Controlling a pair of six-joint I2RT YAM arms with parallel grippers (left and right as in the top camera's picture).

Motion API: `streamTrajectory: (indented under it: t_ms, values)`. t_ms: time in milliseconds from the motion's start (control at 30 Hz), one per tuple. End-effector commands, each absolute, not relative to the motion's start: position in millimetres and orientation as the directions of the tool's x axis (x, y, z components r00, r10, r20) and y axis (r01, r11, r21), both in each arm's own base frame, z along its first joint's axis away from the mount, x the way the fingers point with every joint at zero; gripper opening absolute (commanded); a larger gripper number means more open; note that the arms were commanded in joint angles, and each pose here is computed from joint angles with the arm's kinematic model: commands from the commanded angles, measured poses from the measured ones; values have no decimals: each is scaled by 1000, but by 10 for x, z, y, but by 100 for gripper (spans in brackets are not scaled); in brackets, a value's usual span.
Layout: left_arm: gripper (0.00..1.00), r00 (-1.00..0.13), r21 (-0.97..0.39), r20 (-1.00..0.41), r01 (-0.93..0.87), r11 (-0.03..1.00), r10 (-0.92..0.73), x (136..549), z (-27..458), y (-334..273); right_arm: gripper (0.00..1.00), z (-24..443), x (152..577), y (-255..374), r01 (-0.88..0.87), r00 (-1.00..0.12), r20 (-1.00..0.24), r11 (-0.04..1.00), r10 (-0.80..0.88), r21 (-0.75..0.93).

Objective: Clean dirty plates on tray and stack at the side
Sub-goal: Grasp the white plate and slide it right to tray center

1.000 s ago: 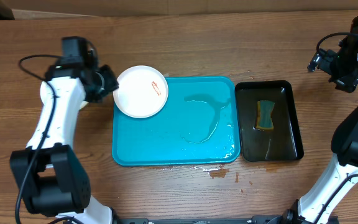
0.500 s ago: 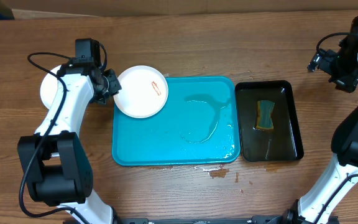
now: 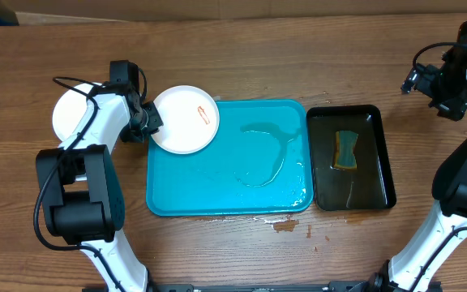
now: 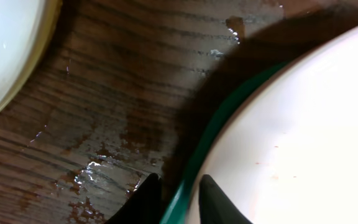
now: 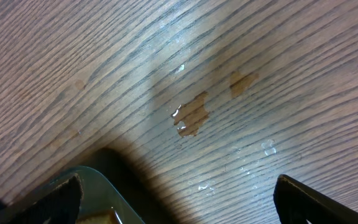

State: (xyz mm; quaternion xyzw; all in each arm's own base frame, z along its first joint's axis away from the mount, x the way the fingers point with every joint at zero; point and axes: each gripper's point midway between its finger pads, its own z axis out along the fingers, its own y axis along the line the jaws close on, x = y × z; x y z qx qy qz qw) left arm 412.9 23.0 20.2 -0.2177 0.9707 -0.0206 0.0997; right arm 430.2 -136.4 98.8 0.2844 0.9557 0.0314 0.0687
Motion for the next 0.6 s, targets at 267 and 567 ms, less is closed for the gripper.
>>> streamTrajectory:
  t_ms: [267, 567]
  values:
    - [4, -941, -193, -20, -329, 925, -339, 3844, 165, -236, 100, 1130, 4337, -1370, 538, -822, -149, 835, 550, 114]
    - [4, -984, -152, 65, -174, 973, -166, 3529, 154, -766, 100, 1130, 4337, -1370, 538, -822, -149, 835, 549, 114]
